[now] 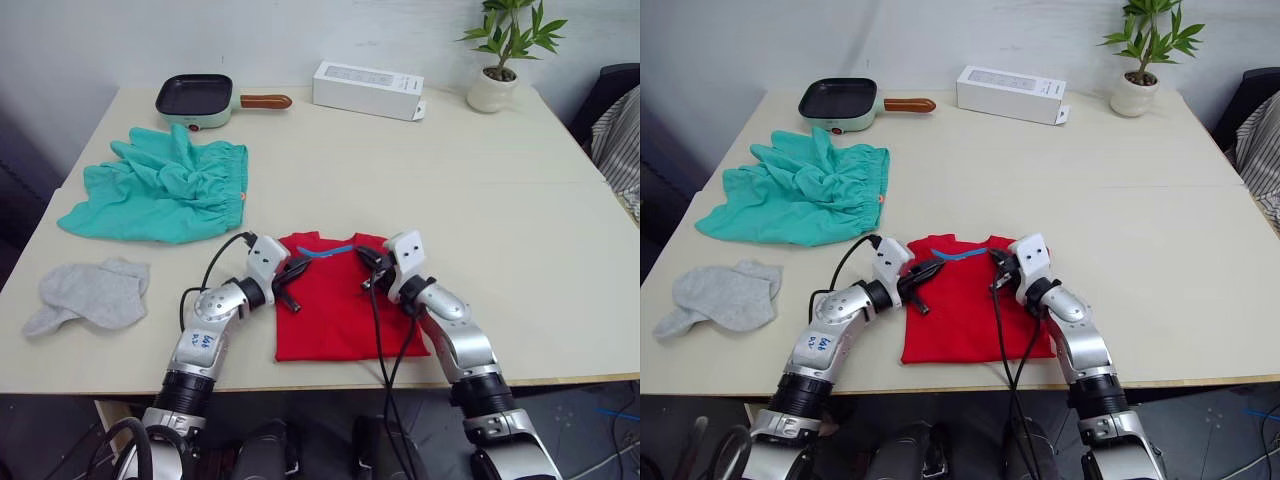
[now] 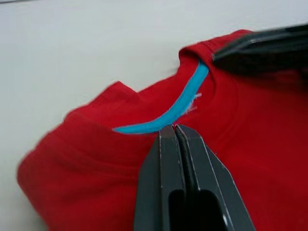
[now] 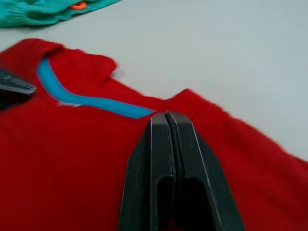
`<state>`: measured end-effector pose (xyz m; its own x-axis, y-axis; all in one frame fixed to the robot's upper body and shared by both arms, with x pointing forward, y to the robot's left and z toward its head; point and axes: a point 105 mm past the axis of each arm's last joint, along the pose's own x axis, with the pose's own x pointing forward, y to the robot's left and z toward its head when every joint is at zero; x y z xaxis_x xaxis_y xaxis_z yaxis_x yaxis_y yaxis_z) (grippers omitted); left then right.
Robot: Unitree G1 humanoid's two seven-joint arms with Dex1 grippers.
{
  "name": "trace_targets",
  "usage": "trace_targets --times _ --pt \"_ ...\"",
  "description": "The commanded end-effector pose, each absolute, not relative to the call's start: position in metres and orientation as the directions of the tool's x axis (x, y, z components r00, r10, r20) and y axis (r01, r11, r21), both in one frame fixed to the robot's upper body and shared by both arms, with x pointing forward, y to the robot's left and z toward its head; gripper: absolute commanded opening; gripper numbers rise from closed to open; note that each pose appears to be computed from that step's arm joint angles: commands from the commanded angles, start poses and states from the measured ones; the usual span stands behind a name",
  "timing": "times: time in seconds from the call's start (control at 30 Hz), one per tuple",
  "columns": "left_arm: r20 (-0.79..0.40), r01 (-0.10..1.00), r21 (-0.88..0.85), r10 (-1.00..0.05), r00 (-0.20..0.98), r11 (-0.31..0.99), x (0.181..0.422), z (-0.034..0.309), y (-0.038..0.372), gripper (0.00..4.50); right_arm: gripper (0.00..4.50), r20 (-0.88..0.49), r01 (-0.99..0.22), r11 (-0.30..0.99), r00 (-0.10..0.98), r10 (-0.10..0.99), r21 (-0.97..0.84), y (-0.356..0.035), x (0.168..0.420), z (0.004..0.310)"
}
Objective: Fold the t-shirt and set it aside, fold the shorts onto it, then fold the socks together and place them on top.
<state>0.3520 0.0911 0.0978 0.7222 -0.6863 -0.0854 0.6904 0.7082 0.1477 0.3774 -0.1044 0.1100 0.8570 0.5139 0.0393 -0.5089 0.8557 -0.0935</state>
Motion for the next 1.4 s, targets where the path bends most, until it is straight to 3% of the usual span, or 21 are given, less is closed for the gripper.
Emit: trace_targets --times 0.03,0.1,0.2,0.3,0.5,0.67,0.8,1.0,1.1,1.23,1.33,1.4 --pt "-0.090 0.660 0.165 -0.655 0.750 0.733 0.350 0.097 0.099 0.04 0.00 0.072 -0.400 0.912 0.911 0.406 -0.092 -0.147 0.385 0.114" --pt "-0.081 0.643 0.159 -0.639 0.765 0.749 0.351 0.097 0.104 0.04 0.00 0.074 -0.380 0.922 0.920 0.385 -0.069 -0.164 0.385 0.114" --pt "0.118 0.692 0.155 -0.708 0.696 0.705 0.340 0.130 0.100 0.04 0.00 0.181 -0.402 0.914 0.897 0.404 -0.045 -0.186 0.371 0.141" --pt "0.195 0.766 0.176 -0.785 0.588 0.618 0.322 0.150 0.094 0.04 0.00 0.233 -0.519 0.854 0.825 0.515 -0.051 -0.179 0.342 0.164" --pt "0.012 0.893 0.249 -0.924 0.383 0.374 0.277 0.129 0.073 0.04 0.00 0.054 -0.761 0.620 0.623 0.781 -0.189 -0.117 0.272 0.142" --pt "-0.070 0.897 0.218 -0.911 0.407 0.384 0.264 0.103 0.077 0.04 0.00 0.004 -0.799 0.581 0.588 0.809 -0.158 -0.087 0.246 0.110" --pt "-0.131 0.886 0.191 -0.883 0.450 0.423 0.264 0.081 0.088 0.04 0.00 -0.010 -0.727 0.678 0.683 0.731 -0.106 -0.100 0.252 0.088" --pt "-0.177 0.883 0.178 -0.869 0.462 0.434 0.262 0.071 0.105 0.04 0.00 -0.078 -0.603 0.793 0.797 0.598 -0.087 -0.162 0.262 0.069" --pt "-0.187 0.890 0.180 -0.874 0.449 0.419 0.261 0.069 0.108 0.04 0.00 -0.058 -0.528 0.847 0.849 0.526 -0.057 -0.191 0.269 0.075" --pt "-0.132 0.896 0.181 -0.892 0.431 0.406 0.260 0.074 0.104 0.04 0.00 -0.034 -0.524 0.849 0.849 0.527 0.074 -0.213 0.271 0.096" --pt "-0.110 0.895 0.213 -0.901 0.421 0.392 0.261 0.078 0.102 0.00 0.57 -0.085 -0.604 0.775 0.776 0.625 0.189 -0.216 0.264 0.107" --pt "-0.106 0.894 0.222 -0.901 0.420 0.390 0.262 0.078 0.101 0.00 1.25 -0.146 -0.618 0.718 0.717 0.682 0.321 -0.218 0.263 0.110"
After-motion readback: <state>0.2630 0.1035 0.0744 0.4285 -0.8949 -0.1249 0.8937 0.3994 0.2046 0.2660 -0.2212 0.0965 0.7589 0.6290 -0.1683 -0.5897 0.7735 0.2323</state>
